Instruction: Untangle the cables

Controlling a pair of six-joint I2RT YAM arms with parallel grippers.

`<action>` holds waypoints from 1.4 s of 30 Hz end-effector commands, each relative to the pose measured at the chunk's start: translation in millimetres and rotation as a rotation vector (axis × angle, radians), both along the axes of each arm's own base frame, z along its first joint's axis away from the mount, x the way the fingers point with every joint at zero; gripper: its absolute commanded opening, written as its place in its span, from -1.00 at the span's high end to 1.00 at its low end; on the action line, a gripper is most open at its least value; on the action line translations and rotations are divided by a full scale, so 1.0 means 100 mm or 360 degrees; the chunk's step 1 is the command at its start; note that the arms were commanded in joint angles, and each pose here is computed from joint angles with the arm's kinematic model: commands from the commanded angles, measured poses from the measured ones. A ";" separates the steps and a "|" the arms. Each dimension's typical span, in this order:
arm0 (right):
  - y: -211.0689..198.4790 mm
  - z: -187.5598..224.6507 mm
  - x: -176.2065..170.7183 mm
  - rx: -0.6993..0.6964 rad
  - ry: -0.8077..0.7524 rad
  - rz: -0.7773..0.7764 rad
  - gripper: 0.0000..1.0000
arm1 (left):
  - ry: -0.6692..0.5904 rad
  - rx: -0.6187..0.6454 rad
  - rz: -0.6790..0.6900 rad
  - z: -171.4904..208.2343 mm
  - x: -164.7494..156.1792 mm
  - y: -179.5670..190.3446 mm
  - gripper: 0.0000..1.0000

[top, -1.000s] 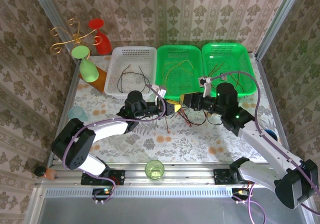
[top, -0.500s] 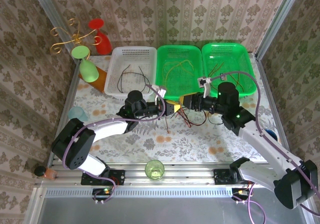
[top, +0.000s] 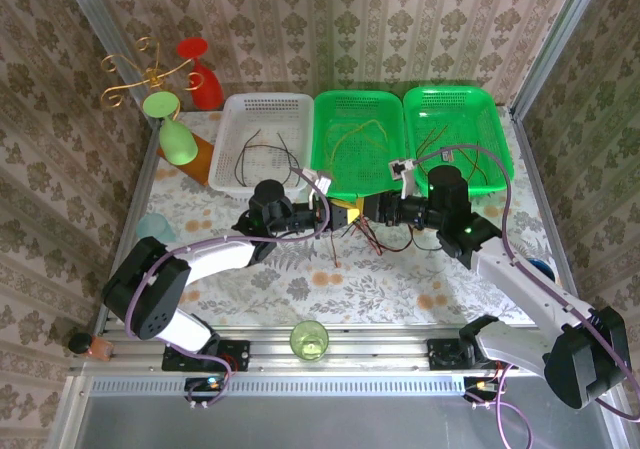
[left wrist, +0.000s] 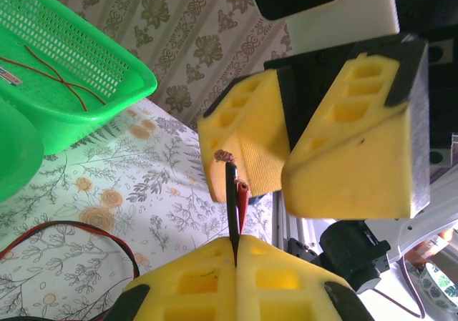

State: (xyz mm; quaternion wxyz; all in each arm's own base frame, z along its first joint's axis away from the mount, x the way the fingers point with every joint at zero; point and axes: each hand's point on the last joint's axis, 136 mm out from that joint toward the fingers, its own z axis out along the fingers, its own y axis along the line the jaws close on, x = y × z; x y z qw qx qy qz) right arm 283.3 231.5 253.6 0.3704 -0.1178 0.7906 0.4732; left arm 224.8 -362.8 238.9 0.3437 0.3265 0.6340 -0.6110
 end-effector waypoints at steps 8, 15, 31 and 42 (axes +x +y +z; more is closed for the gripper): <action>0.06 -0.09 -0.01 -0.0011 -0.0006 0.0053 0.67 | -0.0083 -0.0065 -0.0022 0.25 -0.02 0.03 1.00; 0.05 -0.11 -0.02 -0.0025 -0.0005 0.0057 1.00 | -0.0083 -0.0060 -0.0014 0.25 -0.02 0.04 1.00; -0.30 0.03 0.03 -0.0122 -0.0121 -0.0199 1.00 | -0.0140 0.0003 0.0164 0.32 0.11 0.21 1.00; -0.84 0.60 -0.02 -0.0266 -0.0430 -0.0596 1.00 | -0.0415 0.0286 0.0669 0.89 0.31 0.68 1.00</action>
